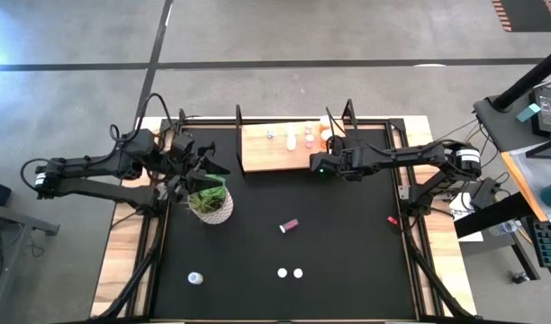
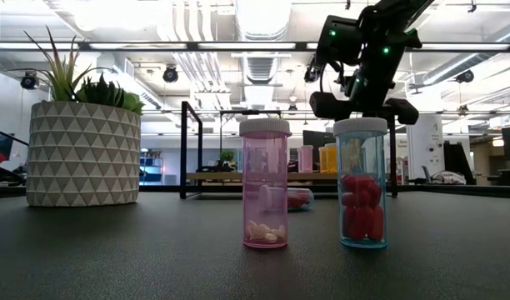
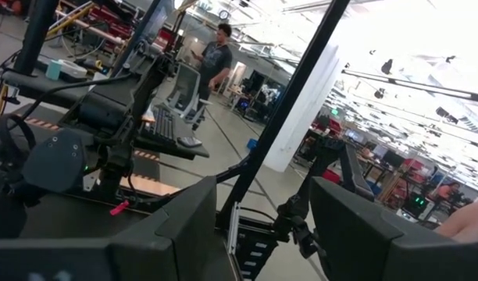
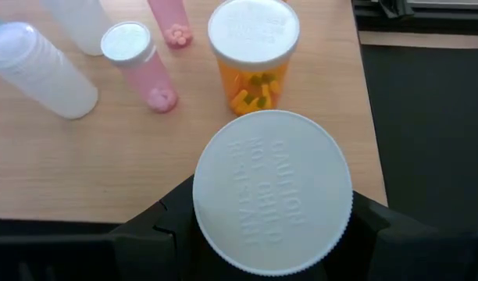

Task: Pick and place medicine bottles onto shelf by color
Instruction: Put the orange pill bottle on the shelf aligned with the other orange pill bottles

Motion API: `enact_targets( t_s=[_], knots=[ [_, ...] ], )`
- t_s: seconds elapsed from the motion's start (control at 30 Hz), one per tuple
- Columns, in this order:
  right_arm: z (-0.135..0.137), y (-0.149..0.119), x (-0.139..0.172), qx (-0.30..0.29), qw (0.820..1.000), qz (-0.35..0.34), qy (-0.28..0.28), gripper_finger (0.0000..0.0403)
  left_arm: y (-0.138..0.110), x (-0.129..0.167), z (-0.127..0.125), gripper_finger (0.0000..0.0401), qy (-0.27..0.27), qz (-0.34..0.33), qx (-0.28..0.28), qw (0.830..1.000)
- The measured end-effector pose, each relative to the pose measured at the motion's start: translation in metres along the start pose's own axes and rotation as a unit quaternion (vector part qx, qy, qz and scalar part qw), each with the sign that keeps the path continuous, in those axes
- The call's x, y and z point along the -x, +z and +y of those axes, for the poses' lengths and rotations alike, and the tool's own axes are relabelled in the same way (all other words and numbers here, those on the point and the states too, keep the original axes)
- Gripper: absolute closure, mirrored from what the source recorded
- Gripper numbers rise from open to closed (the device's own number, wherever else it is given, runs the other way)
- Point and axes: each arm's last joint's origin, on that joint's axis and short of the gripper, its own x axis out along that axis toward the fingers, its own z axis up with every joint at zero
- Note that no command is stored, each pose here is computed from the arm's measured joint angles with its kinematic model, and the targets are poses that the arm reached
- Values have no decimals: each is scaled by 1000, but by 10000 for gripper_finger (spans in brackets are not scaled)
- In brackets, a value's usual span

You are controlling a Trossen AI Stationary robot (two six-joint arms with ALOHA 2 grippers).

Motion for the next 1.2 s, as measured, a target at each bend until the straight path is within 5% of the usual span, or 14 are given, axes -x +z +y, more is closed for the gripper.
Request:
enact_targets(
  t_s=[1.2],
  knots=[
    [-1,1,-3,35,999,11,3,220,-1,-2,2,211,2,4,3,1000]
  ],
)
